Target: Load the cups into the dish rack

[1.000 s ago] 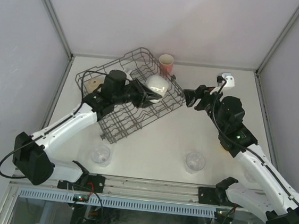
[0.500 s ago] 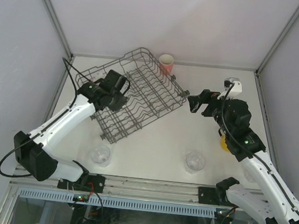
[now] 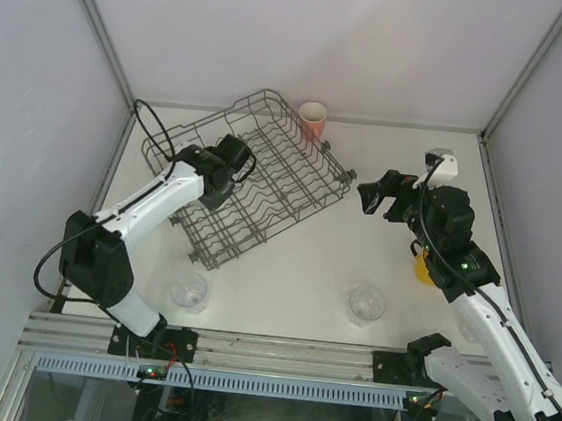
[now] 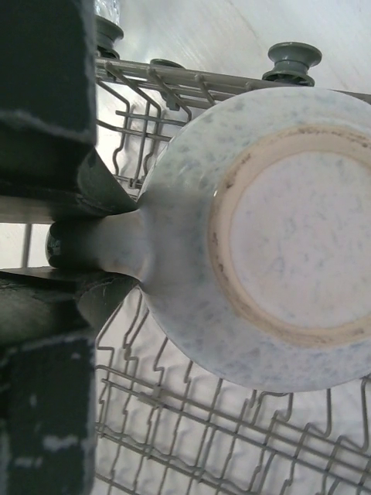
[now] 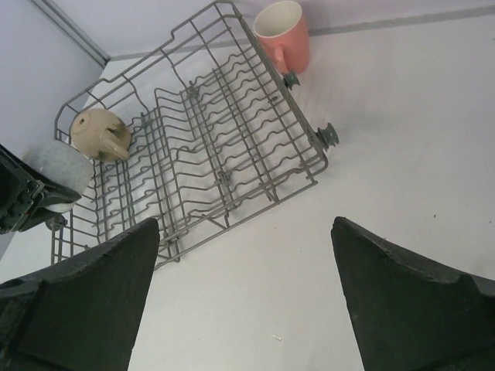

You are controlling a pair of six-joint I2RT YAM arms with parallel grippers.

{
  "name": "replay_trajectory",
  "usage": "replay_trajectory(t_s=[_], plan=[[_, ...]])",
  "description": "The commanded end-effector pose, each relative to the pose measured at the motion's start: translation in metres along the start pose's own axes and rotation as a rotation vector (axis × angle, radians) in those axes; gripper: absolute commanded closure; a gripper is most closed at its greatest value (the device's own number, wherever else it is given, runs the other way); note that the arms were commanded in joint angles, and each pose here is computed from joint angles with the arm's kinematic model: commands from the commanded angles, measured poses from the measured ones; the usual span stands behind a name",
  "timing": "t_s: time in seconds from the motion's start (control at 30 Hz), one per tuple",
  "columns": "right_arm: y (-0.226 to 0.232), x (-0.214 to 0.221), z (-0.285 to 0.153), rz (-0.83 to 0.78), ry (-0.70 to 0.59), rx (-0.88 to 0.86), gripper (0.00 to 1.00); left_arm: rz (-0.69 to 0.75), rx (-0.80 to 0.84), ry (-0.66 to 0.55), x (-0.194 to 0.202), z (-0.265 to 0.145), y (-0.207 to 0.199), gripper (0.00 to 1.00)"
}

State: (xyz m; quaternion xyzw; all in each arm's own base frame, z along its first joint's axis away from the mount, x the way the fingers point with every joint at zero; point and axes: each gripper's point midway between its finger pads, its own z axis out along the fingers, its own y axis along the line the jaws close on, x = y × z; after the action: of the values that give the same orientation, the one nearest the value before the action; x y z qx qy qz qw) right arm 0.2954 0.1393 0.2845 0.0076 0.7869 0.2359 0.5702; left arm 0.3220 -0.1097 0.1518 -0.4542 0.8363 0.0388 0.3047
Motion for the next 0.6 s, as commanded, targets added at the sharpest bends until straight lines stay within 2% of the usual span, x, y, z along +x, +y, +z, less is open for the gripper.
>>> replay_trajectory(t_s=[0.0,0.27,0.57], plan=[[-0.002,0.002,0.002,0.026,0.001,-0.011,0.08,-0.153,-0.018,-0.122,-0.029,0.009,-0.008,1.0],[-0.013,0.01,0.002,0.032,0.031,0.008,0.08,-0.224,-0.097,-0.144,-0.035,0.042,-0.002,1.0],[-0.019,0.012,0.005,0.054,0.037,0.012,0.09,-0.177,-0.143,-0.158,-0.033,0.065,-0.005,1.0]])
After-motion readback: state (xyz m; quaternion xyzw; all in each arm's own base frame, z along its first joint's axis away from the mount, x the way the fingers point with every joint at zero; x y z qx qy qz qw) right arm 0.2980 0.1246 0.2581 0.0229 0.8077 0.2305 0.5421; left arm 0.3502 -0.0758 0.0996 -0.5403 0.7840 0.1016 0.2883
